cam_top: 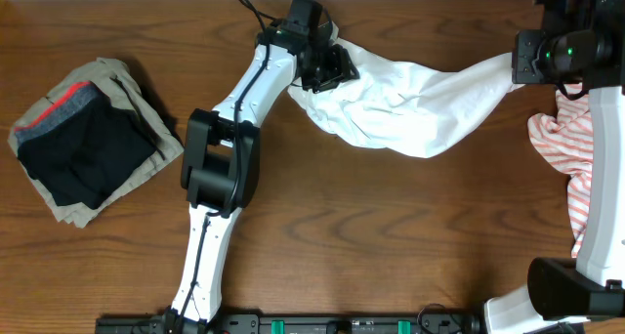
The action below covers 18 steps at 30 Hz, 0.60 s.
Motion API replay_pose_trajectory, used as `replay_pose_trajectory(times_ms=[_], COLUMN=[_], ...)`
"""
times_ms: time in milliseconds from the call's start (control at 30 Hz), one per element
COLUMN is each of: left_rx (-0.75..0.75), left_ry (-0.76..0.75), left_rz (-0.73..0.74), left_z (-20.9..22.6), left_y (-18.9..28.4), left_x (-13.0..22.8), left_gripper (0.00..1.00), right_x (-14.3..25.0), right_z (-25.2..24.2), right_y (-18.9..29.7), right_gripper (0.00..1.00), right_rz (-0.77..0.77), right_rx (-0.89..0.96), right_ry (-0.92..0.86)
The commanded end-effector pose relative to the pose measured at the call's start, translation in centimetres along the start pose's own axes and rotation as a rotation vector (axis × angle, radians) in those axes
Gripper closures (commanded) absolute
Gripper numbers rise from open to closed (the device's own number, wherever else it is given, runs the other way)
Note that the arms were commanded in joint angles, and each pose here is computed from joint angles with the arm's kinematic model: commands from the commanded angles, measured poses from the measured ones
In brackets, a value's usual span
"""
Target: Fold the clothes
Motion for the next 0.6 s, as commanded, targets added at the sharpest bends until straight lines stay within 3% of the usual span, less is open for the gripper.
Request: replay_pose_trajectory(times_ms=[0, 233, 567], left_rx=[-0.006, -0.033, -0.029], left_ry=[0.039, 0.095, 0.069], left_rz=[0.031, 0.035, 0.063], left_z=[1.4, 3.2, 1.6], left_y=[-0.6, 0.6, -0.7], left_x=[0.1, -0.4, 0.7], left_gripper=[0.50, 0.50, 0.50], right_x=[0.0, 0.0, 0.0], right_z=[0.3, 0.2, 0.3], right_y=[-0.1, -0.1, -0.1], right_gripper=[0.99, 0.99, 0.99], right_rz=[0.004, 0.003, 0.004], right_rx=[-0.001, 0.000, -0.001], right_ry=[0.018, 0.019, 0.019])
Point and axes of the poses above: each gripper's point midway between its finger pads, its own y axis back along the fingers, its own z axis along the line the jaws close on, x = y × z, the point moved 10 cm from there along y, back along the fingers, and after that the axes turned 1 degree about y, right-handed, at the moved point
